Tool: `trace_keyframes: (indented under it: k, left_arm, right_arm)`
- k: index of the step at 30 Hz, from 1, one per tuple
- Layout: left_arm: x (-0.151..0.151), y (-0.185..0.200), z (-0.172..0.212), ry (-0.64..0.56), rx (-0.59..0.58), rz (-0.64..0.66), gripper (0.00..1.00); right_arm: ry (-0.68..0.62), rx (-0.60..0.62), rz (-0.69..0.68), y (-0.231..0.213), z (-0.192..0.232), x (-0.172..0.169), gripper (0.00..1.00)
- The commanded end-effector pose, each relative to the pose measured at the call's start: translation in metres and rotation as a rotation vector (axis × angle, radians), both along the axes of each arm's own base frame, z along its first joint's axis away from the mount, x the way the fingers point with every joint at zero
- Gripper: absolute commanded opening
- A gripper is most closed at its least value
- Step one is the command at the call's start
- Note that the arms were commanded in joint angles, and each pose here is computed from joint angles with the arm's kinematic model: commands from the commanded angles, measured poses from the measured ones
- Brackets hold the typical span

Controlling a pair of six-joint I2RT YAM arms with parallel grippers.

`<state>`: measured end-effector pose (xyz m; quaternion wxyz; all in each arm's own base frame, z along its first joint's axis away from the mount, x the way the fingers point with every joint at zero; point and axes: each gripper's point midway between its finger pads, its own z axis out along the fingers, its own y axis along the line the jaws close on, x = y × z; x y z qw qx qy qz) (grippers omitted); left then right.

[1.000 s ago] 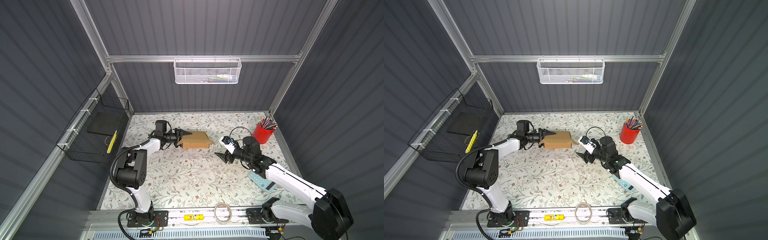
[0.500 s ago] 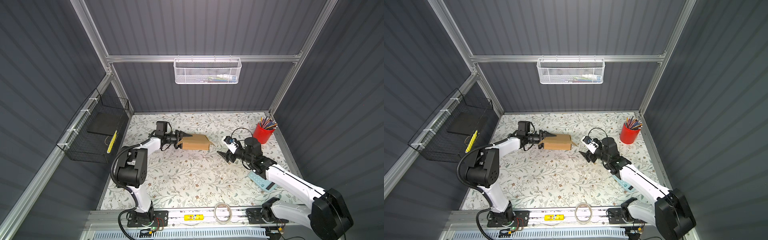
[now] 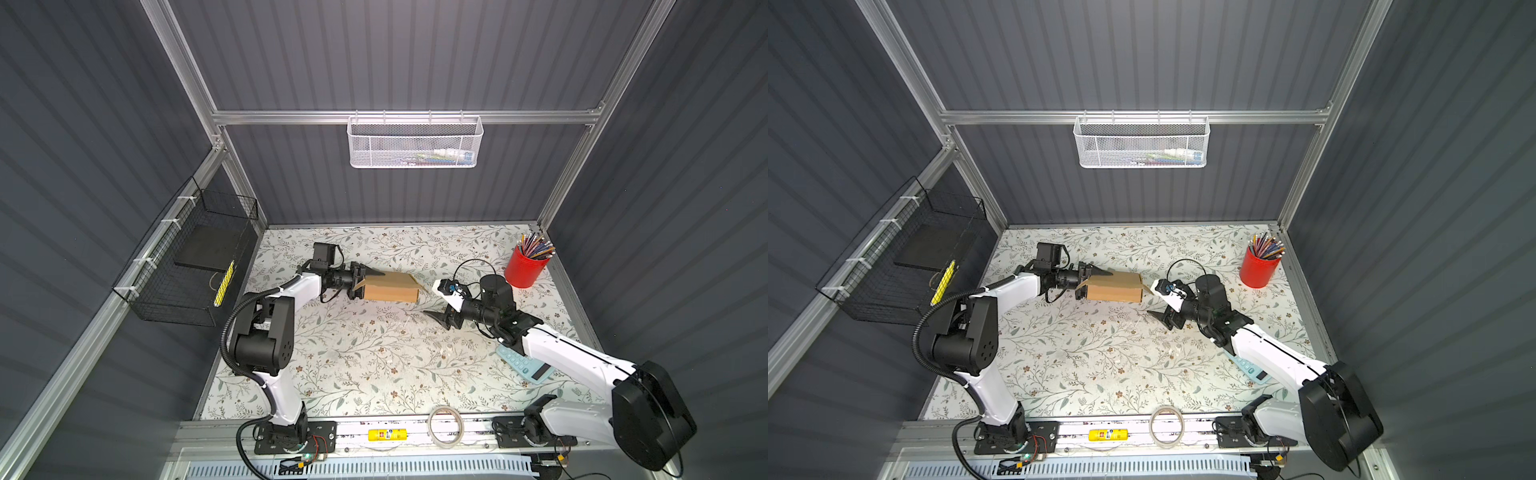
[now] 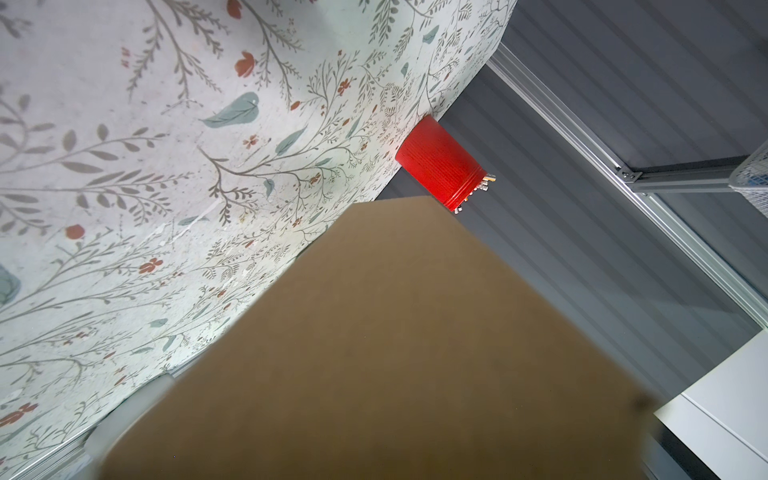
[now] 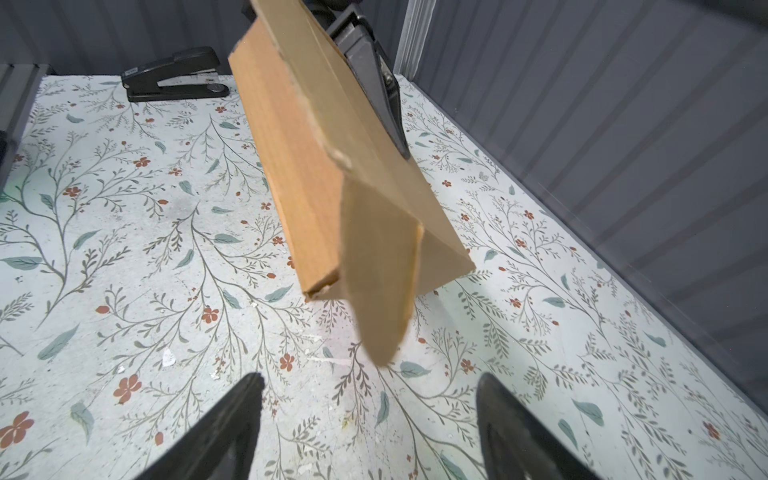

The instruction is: Fold the paper box

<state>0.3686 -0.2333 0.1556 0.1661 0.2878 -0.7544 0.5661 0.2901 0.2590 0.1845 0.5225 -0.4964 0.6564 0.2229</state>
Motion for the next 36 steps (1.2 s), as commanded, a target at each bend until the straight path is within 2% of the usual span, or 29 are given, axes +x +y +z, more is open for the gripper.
trace_keyframes:
  k: [1, 11, 18, 36]
  left_arm:
    - [-0.004, 0.002, 0.011, -0.013, -0.008, -0.021, 0.31]
    - [-0.005, 0.002, 0.011, -0.005, 0.004, -0.021, 0.29]
    - [-0.005, 0.003, 0.013, -0.003, 0.011, -0.011, 0.27]
    - [0.000, -0.003, 0.009, 0.008, 0.017, -0.023, 0.25]
  right_arm:
    - [-0.086, 0.062, 0.075, 0.016, 0.027, 0.001, 0.81]
    - [-0.109, 0.165, 0.211, 0.037, 0.032, -0.004, 0.83]
    - [-0.114, 0.208, 0.237, 0.045, 0.032, 0.000, 0.84]
    - [-0.074, 0.230, 0.285, 0.063, 0.016, 0.005, 0.83]
